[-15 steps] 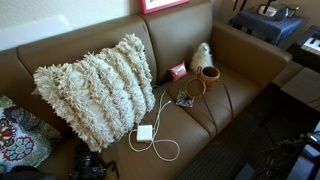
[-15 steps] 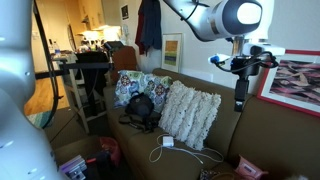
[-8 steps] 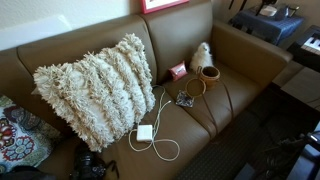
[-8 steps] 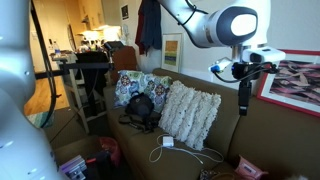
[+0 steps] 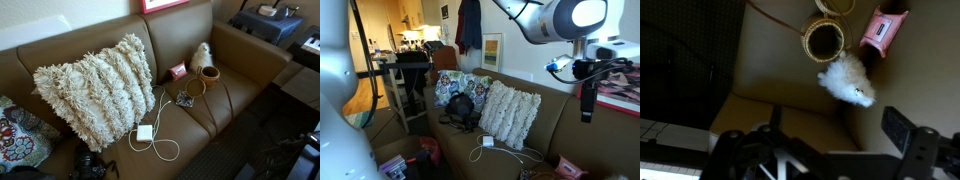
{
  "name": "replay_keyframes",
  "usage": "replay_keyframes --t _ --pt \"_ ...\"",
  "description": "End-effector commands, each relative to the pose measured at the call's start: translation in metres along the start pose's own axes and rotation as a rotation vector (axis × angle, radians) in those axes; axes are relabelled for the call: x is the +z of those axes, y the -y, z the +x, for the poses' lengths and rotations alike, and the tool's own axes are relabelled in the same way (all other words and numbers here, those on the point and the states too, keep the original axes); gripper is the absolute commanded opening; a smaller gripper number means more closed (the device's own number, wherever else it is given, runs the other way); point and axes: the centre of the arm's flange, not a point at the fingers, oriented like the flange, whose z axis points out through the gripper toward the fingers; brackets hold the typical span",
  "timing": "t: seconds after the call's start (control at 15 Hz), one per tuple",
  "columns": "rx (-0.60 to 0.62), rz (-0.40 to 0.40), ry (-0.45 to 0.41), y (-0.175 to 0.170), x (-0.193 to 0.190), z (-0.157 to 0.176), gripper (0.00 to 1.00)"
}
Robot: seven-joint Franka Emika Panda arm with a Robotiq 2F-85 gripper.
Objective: Move the brown bag to the left
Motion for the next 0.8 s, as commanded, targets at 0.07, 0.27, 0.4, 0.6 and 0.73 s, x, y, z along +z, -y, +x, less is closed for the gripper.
replay_keyframes --t 0.07,0.27,0.4,0.6,0.73 --pt "0.003 -0.031 0.029 -0.002 0.009 0.008 1.0" --pt "0.006 -0.107 0.055 0.003 0.039 -0.001 1.0" --pt "-0.01 -0.173 0.073 0.006 0.07 -0.008 1.0" --pt "-0.028 -0.236 0.083 0.015 0.116 -0.012 1.0" --pt "-0.05 -0.251 0.09 0.026 0.131 -0.022 1.0"
